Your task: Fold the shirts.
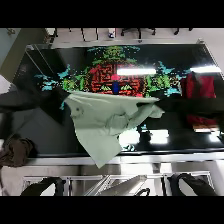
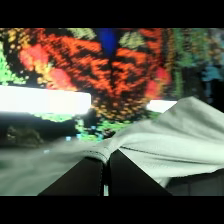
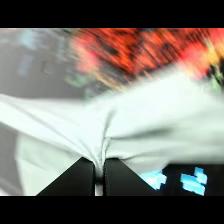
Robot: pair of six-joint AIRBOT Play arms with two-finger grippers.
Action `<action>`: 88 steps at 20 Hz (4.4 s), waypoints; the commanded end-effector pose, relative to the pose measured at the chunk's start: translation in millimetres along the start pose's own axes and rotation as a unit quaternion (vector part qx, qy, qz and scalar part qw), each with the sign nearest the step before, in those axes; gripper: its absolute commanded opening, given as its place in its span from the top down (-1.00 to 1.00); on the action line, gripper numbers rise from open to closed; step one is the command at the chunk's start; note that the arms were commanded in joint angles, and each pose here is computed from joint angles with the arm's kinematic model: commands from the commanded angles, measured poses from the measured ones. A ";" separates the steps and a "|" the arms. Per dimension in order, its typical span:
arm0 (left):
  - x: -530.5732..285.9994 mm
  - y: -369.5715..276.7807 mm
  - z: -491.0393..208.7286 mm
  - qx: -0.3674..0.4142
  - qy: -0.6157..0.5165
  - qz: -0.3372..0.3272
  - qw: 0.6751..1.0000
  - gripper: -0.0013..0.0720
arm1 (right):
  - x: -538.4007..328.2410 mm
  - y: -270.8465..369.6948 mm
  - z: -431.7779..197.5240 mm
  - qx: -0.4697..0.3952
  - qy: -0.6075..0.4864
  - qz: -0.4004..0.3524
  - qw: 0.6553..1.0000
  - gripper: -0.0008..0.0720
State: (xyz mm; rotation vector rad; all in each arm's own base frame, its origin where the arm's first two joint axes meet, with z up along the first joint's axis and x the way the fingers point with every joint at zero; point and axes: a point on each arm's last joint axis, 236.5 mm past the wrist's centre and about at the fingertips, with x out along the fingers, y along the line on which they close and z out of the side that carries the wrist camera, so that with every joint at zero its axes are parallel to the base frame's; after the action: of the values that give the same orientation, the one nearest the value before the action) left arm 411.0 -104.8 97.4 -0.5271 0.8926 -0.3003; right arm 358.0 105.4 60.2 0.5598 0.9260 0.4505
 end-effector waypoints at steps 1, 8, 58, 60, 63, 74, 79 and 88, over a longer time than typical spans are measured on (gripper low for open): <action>90.6 58.7 -22.0 -0.027 0.033 0.046 0.998 0.91 | 67.6 -75.1 -43.7 0.084 0.049 -0.055 0.994 0.91; 137.6 73.4 -16.6 -0.047 0.142 0.029 0.988 -0.94 | 87.4 -102.0 -28.8 0.106 0.068 -0.062 0.990 0.38; -502.1 -226.9 76.1 0.228 -0.554 0.089 0.796 0.92 | -451.4 324.1 132.0 -0.346 -0.579 -0.074 0.735 0.91; -473.5 -204.8 96.4 0.197 -0.516 0.065 0.831 0.92 | -444.4 310.3 145.3 -0.336 -0.568 -0.074 0.748 0.91; -390.0 -155.0 120.6 0.141 -0.394 0.012 0.908 0.92 | -400.1 264.2 177.1 -0.288 -0.497 -0.043 0.817 0.91; 46.1 47.4 71.7 0.046 0.047 0.086 0.994 0.92 | 3.3 -54.7 168.9 0.012 -0.103 -0.050 0.993 0.91; 139.4 123.1 59.8 -0.018 0.105 0.110 0.988 0.92 | 93.4 -142.3 149.0 0.152 -0.074 -0.037 0.985 0.91; 151.5 109.4 98.2 -0.012 0.114 0.094 0.989 0.92 | 101.4 -160.4 166.9 0.140 -0.056 -0.038 0.988 0.91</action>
State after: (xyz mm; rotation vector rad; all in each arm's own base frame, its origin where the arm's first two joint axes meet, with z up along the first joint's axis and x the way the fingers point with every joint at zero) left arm 588.3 -50.3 -17.4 -0.4389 1.1224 -0.1646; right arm 577.4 1.6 -18.4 0.8210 0.8648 0.2046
